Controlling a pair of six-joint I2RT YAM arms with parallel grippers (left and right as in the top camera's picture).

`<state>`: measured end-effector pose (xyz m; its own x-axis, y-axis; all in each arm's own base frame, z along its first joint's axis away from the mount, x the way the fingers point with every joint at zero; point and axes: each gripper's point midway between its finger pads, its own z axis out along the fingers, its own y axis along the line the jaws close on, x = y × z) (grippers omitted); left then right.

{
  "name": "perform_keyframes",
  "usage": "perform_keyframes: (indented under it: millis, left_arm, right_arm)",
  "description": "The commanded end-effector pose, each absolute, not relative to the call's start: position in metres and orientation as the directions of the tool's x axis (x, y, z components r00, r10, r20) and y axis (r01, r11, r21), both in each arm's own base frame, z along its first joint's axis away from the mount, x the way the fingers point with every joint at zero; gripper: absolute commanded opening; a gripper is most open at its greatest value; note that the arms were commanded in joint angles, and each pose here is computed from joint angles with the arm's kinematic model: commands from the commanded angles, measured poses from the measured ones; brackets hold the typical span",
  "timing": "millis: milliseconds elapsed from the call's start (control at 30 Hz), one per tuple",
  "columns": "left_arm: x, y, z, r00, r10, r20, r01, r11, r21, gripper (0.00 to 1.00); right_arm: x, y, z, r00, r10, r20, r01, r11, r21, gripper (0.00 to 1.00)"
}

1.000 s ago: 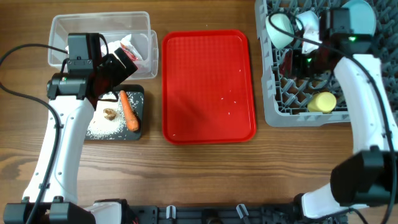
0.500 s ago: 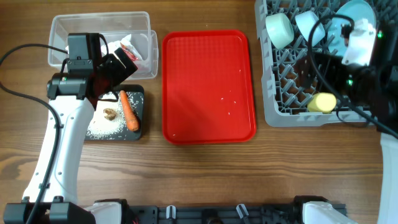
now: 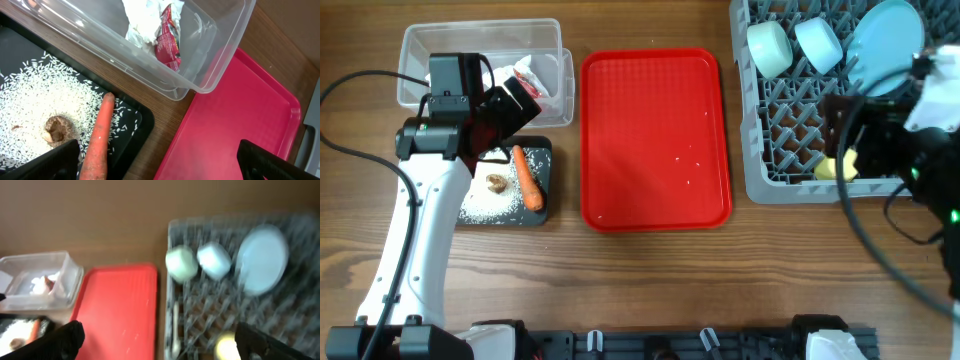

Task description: Sort waste into correct bins and load items into the dishwasher rack

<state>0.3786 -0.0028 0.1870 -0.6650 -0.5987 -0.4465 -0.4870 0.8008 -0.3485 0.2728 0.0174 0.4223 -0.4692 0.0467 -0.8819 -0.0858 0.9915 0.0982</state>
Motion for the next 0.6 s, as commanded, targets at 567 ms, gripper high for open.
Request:
perform_keyframes:
  millis: [567]
  left_arm:
    - [0.381,-0.002,0.188,-0.657,-0.609,-0.444,-0.493,0.793,-0.358,1.00]
  right_arm:
    - [0.253,0.021,0.258,-0.032,-0.022,-0.999,-0.127,0.992,-0.018,1.00]
